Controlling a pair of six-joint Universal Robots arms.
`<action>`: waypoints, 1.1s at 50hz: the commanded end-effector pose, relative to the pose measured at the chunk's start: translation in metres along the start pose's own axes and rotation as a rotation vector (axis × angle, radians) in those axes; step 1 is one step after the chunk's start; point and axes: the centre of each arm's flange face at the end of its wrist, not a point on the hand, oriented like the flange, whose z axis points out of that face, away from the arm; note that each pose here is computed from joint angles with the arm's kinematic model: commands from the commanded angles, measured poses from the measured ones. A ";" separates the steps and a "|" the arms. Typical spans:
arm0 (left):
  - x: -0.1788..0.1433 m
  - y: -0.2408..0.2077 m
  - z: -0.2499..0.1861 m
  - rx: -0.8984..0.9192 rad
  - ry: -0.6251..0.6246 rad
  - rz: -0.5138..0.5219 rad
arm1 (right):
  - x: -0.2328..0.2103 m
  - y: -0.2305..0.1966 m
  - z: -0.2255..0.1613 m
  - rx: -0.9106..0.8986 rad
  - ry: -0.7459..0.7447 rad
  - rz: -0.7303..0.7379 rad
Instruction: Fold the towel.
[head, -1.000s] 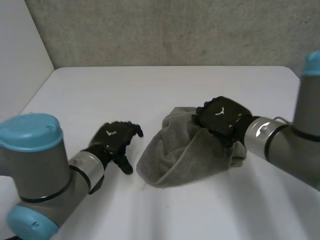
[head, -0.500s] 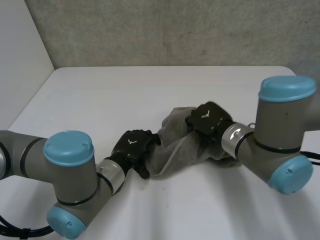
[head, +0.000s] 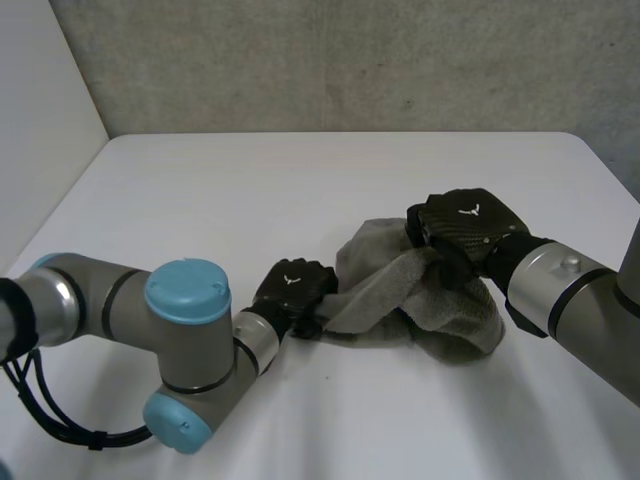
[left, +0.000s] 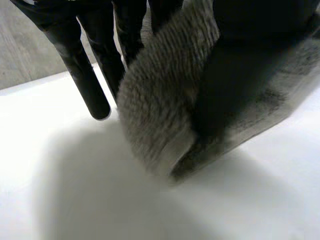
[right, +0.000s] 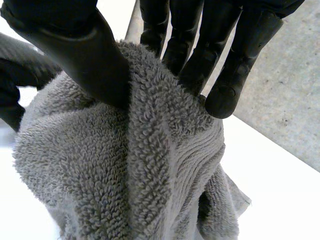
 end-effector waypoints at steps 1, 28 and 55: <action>-0.003 -0.006 0.012 0.034 -0.009 0.010 | 0.007 -0.016 0.003 0.052 0.018 0.000; -0.109 -0.228 -0.034 0.623 -0.395 0.047 | 0.035 -0.100 0.046 0.617 0.185 -0.308; -0.112 -0.066 -0.065 0.107 -0.393 -0.033 | -0.035 0.034 0.031 -0.108 -0.207 -0.126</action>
